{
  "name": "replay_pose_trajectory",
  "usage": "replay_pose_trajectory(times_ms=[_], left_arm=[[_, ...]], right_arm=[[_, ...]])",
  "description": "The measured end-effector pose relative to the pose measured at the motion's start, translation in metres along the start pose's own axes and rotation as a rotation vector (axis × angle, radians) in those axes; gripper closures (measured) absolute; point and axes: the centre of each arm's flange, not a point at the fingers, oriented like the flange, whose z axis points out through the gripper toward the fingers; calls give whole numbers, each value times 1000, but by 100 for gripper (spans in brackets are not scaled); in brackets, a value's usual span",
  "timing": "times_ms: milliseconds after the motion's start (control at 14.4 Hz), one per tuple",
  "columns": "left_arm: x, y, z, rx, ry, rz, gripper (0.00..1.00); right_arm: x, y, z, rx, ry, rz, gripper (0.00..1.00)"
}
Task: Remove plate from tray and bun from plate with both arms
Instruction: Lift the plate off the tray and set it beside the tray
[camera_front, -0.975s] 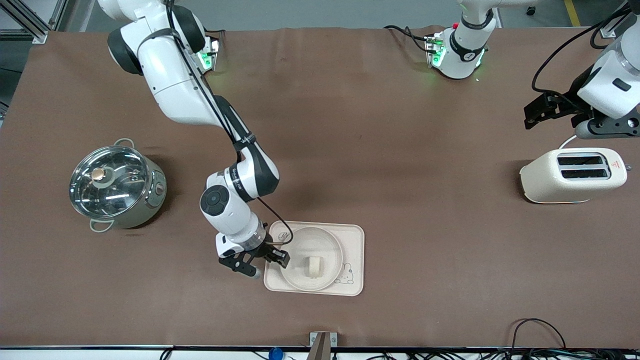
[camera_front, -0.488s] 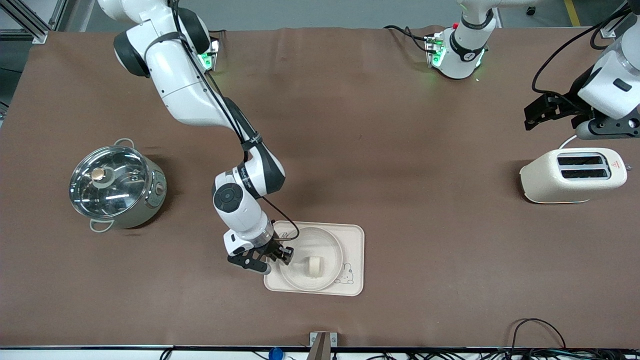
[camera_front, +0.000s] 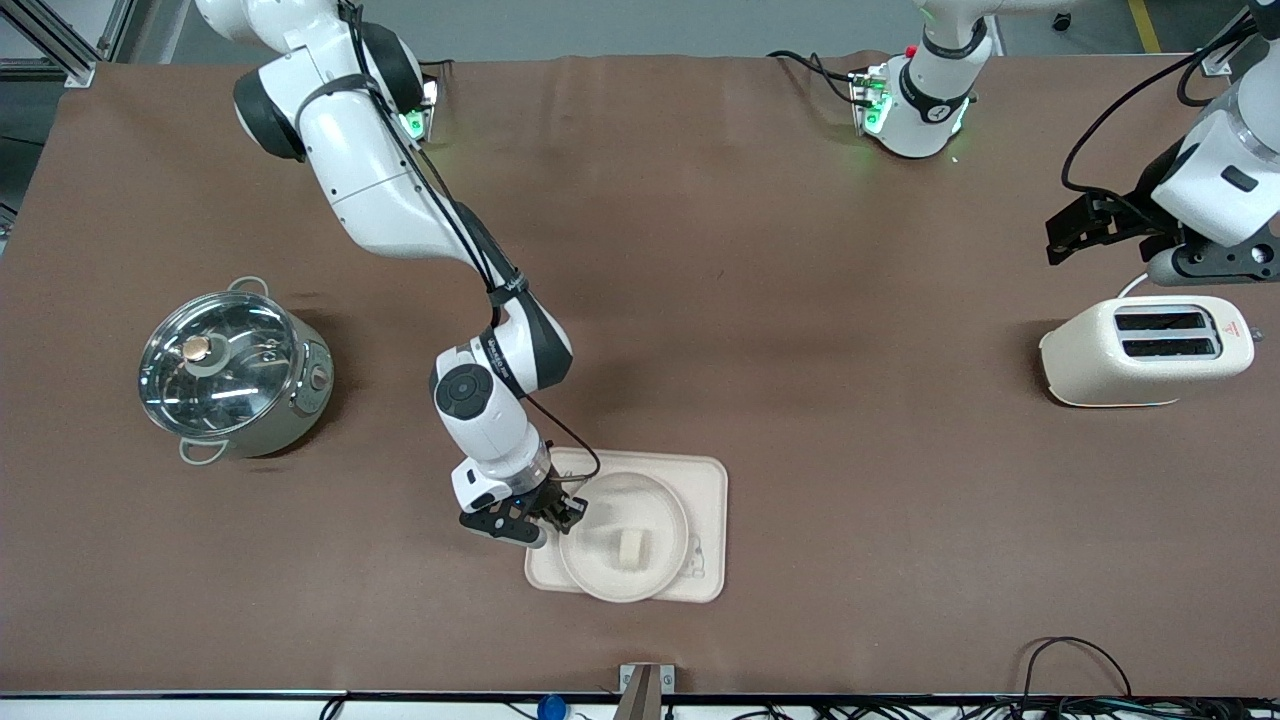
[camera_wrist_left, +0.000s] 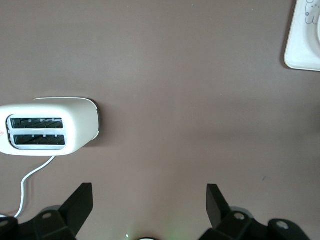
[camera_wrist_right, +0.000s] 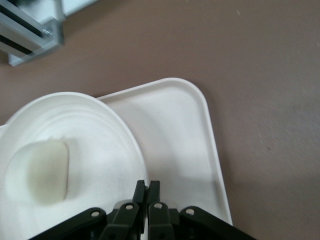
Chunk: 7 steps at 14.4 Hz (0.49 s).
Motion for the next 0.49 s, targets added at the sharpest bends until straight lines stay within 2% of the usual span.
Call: replay_pose_trajectory(times_ms=[139, 279, 488], left_arm=[[1, 0, -1, -1, 6, 0, 0], [1, 0, -1, -1, 9, 0, 0], [2, 0, 0, -2, 10, 1, 0]], right_arm=[[-8, -4, -4, 39, 22, 1, 95], [-29, -19, -21, 74, 4, -8, 95], [-85, -36, -61, 123, 5, -51, 95]])
